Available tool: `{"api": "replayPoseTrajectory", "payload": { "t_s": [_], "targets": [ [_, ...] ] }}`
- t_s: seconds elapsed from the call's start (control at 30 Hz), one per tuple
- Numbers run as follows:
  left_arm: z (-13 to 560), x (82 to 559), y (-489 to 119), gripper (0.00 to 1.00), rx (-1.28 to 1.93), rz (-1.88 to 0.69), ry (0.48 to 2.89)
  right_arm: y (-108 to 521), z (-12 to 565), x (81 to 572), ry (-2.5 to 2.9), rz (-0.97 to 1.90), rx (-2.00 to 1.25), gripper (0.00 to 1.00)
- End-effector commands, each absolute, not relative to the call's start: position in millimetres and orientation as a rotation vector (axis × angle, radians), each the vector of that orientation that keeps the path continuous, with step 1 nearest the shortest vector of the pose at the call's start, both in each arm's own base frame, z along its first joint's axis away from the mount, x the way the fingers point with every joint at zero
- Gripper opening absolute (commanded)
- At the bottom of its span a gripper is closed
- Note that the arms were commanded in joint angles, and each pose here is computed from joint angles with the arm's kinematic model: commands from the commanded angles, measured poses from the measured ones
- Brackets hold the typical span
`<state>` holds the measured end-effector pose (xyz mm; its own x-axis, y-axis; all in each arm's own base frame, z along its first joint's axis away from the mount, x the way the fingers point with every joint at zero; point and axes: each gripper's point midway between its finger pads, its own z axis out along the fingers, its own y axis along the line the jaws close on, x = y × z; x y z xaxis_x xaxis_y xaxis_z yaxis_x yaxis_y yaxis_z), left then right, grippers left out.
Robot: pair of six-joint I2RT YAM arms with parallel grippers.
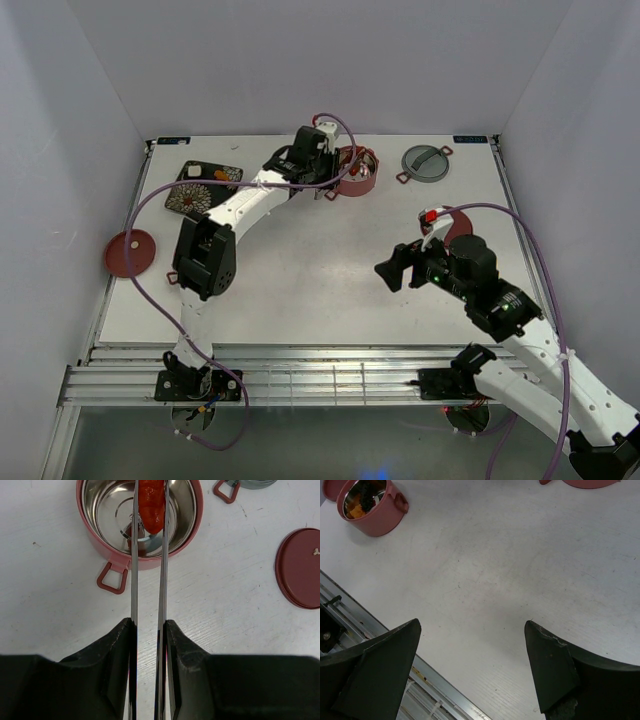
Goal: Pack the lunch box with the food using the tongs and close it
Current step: Place the fake food in the packing box.
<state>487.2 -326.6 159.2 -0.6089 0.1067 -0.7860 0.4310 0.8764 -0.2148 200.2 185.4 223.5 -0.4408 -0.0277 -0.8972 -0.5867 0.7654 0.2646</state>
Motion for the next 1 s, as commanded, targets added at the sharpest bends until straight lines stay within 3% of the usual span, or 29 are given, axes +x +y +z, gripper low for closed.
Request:
{"api": "replayPoseTrajectory", "payload": {
  "t_s": [0.0, 0.23, 0.43, 0.73, 0.97],
  "targets": [
    [169, 490, -333, 0.2, 0.397, -0.495, 2.146, 187, 245, 205, 1.873, 0.683, -0.466, 0.9],
    [158, 486, -332, 0.33, 0.406, -0.476, 2.172, 186, 244, 204, 1.869, 0.683, -0.465, 0.9],
    [163, 482, -335, 0.52, 0.421, -0.47, 2.165, 186, 243, 203, 1.87, 0.685, -0.469, 0.9],
    [188, 482, -332, 0.56, 0.398, -0.446, 2.123, 185, 245, 203, 1.867, 0.685, -0.47, 0.9],
    [245, 474, -324, 0.54, 0.351, -0.451, 2.026, 188, 243, 204, 1.872, 0.688, -0.477, 0.9]
  ]
}}
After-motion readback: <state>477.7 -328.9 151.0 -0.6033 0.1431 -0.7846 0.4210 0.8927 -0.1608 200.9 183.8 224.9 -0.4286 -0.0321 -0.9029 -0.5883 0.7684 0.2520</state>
